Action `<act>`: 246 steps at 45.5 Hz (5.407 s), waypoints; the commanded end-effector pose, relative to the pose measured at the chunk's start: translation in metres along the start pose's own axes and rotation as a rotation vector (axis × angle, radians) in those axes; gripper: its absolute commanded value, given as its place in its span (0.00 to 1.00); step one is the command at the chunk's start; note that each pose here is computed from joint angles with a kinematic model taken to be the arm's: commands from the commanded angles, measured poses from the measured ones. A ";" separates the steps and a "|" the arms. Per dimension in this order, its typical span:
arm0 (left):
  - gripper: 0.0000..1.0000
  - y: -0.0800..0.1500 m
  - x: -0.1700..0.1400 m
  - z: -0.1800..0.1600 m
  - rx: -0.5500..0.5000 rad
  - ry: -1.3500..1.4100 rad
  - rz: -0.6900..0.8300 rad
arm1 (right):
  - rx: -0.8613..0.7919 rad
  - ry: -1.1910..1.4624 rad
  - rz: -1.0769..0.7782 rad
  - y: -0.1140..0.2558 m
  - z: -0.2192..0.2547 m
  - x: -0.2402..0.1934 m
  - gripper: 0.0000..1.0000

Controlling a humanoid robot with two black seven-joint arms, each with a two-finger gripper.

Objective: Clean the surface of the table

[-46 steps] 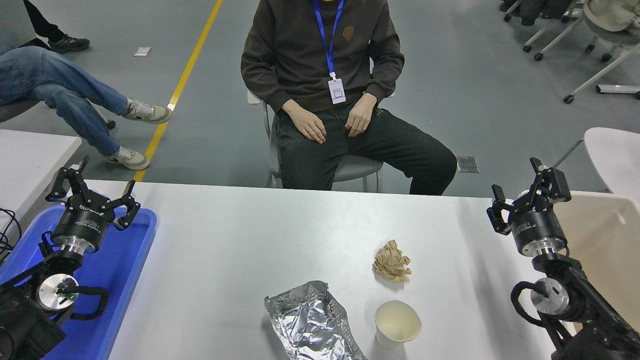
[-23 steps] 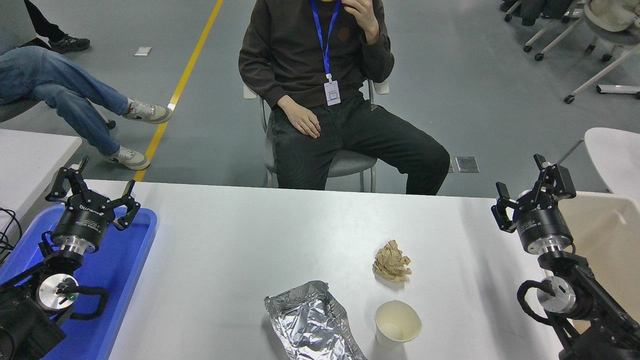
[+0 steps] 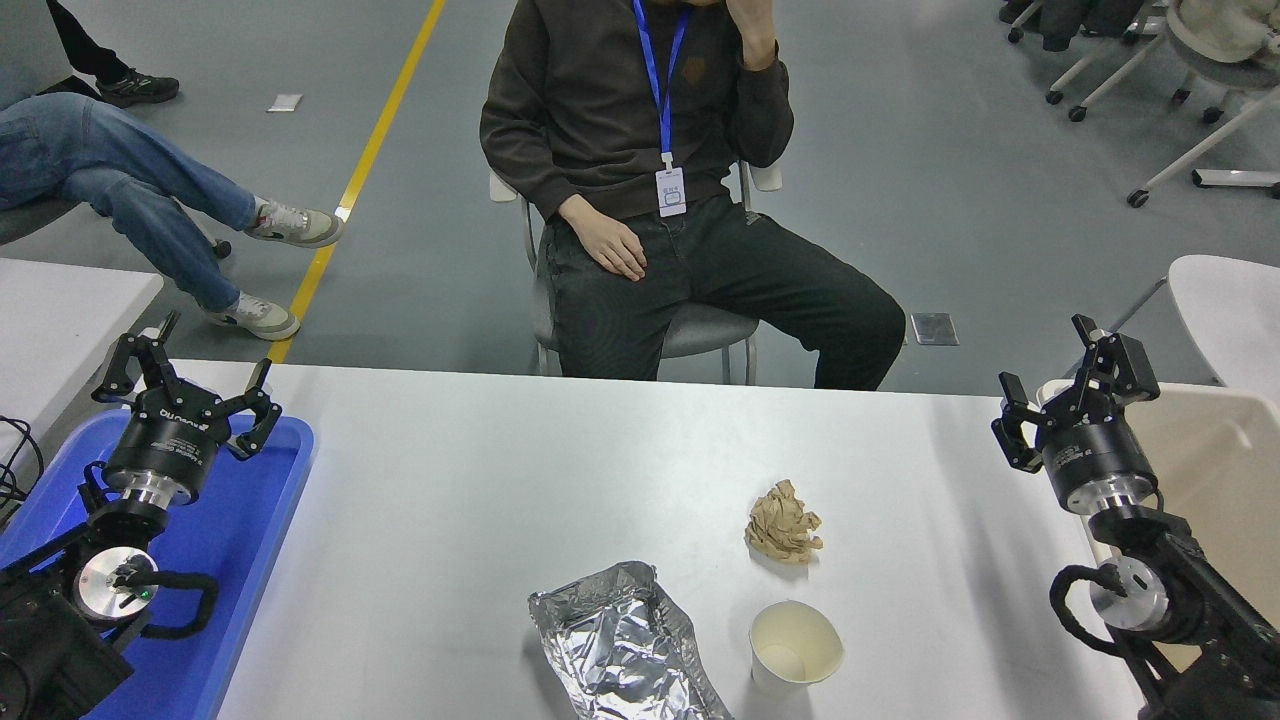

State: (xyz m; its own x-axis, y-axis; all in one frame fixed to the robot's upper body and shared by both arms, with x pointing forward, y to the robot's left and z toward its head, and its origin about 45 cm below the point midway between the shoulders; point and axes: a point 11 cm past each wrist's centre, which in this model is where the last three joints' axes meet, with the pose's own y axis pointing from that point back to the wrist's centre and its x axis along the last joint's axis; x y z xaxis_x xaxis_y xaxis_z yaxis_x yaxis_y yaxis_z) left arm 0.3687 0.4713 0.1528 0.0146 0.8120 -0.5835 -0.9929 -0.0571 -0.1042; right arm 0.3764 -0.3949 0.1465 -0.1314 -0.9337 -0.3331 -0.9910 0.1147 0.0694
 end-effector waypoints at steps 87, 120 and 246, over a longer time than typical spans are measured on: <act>1.00 0.000 0.000 0.000 -0.001 0.002 -0.002 | -0.592 1.464 -1.361 0.094 -0.024 -0.191 1.00; 1.00 0.000 0.000 0.000 -0.002 0.002 -0.002 | -0.926 1.508 -1.339 0.121 0.050 -0.141 1.00; 1.00 0.000 -0.001 0.000 -0.001 0.004 -0.002 | -0.631 1.568 -1.043 0.077 -0.191 -0.149 0.00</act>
State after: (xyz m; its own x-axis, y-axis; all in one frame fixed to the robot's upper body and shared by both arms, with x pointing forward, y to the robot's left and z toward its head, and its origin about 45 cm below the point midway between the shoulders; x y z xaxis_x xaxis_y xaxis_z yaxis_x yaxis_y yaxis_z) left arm 0.3691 0.4706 0.1532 0.0180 0.8101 -0.5860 -0.9927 -0.0553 -0.1070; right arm 0.3272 -0.2965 0.3366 0.9043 -0.0159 0.4266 -0.3999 -0.3812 0.8335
